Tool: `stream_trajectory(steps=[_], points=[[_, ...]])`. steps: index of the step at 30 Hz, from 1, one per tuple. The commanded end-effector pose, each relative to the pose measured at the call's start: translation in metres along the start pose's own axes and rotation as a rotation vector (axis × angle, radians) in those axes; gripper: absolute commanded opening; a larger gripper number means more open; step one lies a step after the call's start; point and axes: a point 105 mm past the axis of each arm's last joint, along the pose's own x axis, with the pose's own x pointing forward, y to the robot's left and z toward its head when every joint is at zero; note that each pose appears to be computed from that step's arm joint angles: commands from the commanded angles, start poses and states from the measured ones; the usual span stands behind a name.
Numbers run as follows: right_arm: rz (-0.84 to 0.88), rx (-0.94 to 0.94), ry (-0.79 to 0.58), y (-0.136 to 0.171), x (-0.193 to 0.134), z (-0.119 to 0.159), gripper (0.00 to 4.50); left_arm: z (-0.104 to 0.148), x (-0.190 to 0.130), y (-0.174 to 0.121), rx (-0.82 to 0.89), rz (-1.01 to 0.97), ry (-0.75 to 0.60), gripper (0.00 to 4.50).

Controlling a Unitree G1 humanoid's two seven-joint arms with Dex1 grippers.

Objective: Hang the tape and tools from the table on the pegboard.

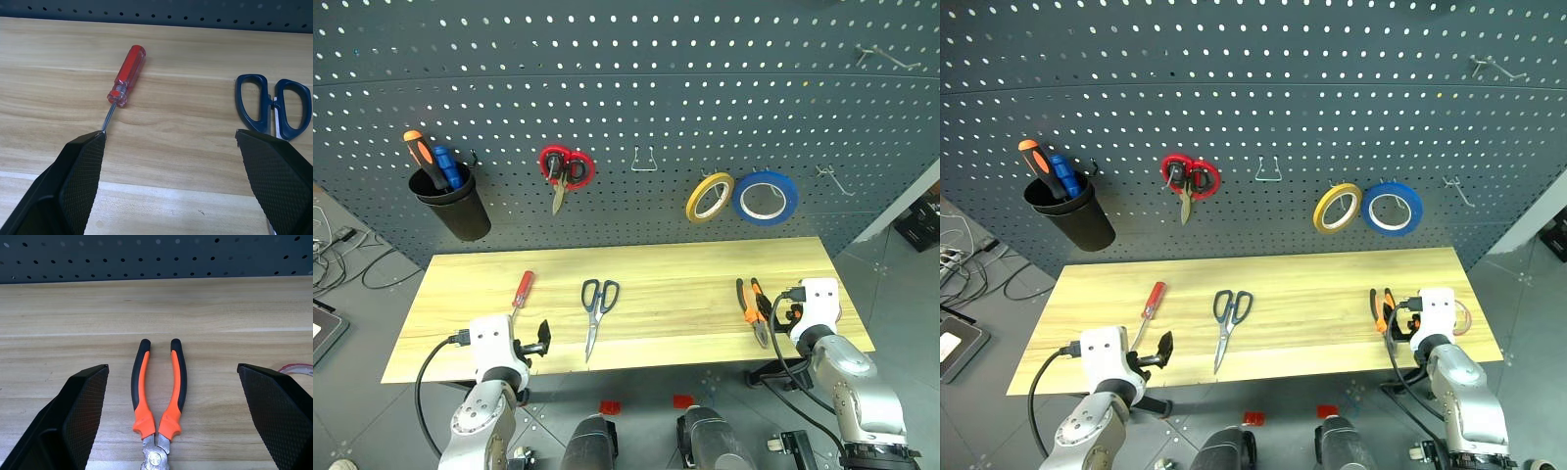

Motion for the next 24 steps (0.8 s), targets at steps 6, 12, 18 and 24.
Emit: stream_trajectory(steps=[6, 12, 18, 24], points=[[-0.012, -0.018, -0.049, -0.006, -0.001, 0.013, 4.50, 0.013, -0.003, 0.006, 0.016, 0.023, -0.044, 4.47], [-0.023, -0.017, -0.043, -0.009, -0.002, 0.011, 4.50, 0.012, -0.003, 0.005, 0.010, 0.011, -0.045, 4.47], [-0.039, -0.029, -0.026, -0.017, -0.010, 0.006, 4.50, 0.011, -0.003, 0.003, 0.005, -0.003, -0.043, 4.47], [-0.046, -0.035, -0.009, -0.018, -0.015, -0.001, 4.50, 0.011, -0.003, 0.002, 0.005, -0.011, -0.041, 4.47]])
